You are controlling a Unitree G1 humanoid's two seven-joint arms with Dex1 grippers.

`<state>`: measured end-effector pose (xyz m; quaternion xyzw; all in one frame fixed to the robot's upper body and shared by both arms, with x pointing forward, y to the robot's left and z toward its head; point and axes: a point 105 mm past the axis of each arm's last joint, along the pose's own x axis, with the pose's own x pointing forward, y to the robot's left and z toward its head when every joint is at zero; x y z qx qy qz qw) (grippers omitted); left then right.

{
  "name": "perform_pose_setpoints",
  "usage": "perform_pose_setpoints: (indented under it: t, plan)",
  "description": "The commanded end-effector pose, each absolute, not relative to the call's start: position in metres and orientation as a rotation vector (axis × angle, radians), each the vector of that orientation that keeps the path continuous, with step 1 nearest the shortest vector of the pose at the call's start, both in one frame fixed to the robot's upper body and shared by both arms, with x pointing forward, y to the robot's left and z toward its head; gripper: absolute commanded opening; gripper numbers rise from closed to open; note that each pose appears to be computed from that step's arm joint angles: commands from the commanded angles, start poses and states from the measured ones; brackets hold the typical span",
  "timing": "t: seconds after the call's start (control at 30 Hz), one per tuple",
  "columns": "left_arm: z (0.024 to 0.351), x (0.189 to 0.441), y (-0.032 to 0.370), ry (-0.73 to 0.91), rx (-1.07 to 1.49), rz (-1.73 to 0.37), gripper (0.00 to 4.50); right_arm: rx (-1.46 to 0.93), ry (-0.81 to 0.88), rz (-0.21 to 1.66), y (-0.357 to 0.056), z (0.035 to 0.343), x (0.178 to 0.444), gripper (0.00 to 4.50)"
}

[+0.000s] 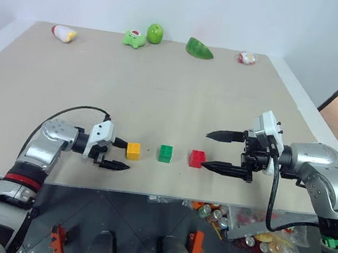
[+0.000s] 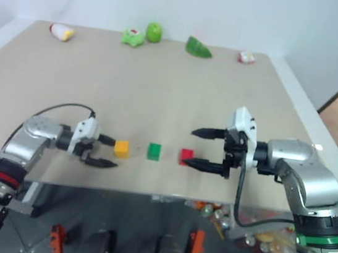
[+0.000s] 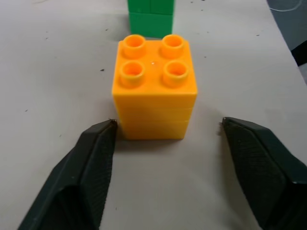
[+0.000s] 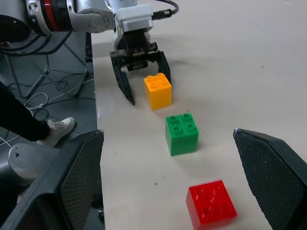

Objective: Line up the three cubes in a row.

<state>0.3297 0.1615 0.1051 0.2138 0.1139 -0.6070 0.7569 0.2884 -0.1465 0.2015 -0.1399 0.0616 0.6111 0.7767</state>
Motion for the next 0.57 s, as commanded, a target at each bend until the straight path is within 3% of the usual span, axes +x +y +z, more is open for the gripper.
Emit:
perform_pose_setpoints:
  t: [0.03,0.27,0.4,0.57]
  plan:
    - [0.123,0.329,0.21,0.28,0.466,-1.147,3.52,-0.328,0.093,1.271,-0.162,0.217,0.291,4.5]
    - [0.155,0.288,0.247,0.302,0.375,-0.982,3.52,-0.348,0.181,1.11,-0.21,0.205,0.3,4.5]
    - [0.181,0.288,0.258,0.178,0.216,-0.744,3.52,-0.326,0.242,0.984,-0.237,0.181,0.306,4.5]
    - [0.198,0.283,0.255,0.062,0.027,-0.624,3.52,-0.267,0.238,0.939,-0.232,0.162,0.31,4.5]
